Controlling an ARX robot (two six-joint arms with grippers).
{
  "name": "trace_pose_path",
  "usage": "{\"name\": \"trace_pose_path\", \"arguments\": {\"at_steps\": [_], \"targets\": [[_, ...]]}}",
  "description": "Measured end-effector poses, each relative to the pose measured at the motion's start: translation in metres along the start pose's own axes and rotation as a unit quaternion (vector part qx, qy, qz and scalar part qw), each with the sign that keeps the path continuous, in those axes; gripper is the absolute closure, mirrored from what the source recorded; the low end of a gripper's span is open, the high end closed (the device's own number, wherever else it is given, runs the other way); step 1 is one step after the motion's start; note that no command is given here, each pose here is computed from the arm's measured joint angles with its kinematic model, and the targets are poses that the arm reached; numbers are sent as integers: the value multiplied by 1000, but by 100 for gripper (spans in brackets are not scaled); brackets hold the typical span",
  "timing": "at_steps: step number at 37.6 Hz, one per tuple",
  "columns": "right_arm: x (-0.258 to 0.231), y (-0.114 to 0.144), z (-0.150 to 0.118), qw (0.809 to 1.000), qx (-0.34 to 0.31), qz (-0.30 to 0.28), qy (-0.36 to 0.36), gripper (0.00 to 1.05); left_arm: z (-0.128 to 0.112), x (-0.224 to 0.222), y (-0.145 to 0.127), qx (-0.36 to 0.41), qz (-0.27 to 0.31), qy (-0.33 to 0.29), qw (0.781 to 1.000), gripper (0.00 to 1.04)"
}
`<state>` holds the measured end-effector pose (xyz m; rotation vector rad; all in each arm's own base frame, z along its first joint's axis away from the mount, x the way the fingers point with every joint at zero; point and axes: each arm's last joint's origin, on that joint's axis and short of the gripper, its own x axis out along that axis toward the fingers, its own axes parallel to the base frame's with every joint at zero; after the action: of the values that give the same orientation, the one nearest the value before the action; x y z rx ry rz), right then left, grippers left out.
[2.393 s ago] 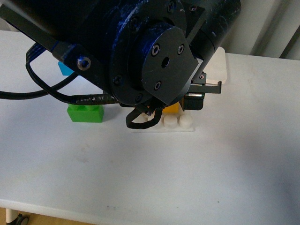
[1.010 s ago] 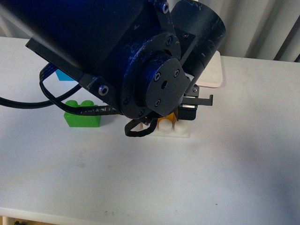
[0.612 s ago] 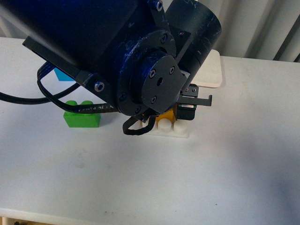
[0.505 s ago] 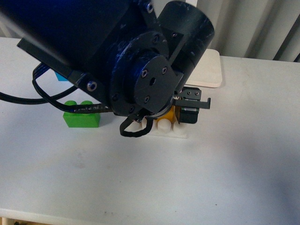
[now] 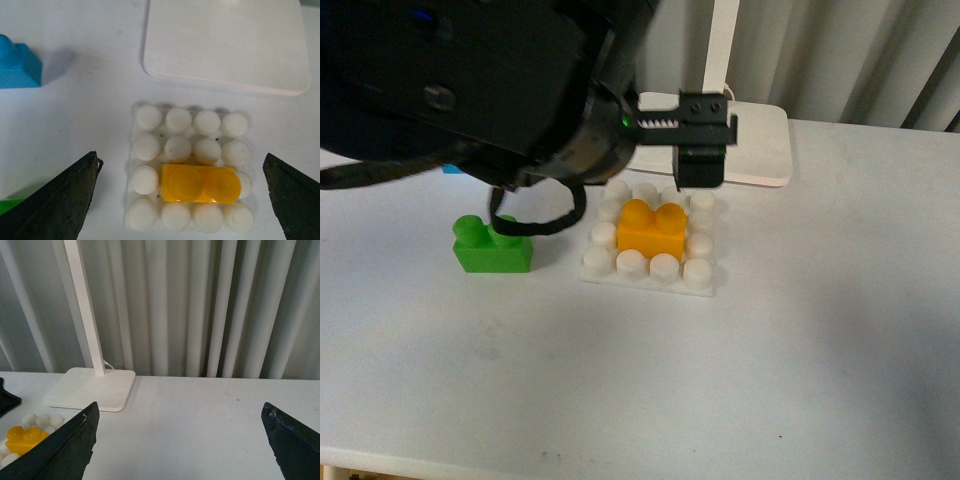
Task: Insert yellow block into base center
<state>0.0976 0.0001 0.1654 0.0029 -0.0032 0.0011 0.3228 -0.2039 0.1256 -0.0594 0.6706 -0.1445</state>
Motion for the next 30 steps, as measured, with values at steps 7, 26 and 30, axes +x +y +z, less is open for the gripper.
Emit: {"name": "trace_pose_path", "arguments": {"at_steps": [7, 26, 30], "targets": [[0, 0, 0, 1000, 0, 0, 0, 9, 9, -44, 35, -49, -20, -55, 997, 6], [0, 0, 0, 1000, 0, 0, 0, 9, -32, -152, 139, 16, 61, -327, 943, 70], [0, 0, 0, 1000, 0, 0, 0, 9, -43, -161, 148, 22, 65, -322, 944, 90]]}}
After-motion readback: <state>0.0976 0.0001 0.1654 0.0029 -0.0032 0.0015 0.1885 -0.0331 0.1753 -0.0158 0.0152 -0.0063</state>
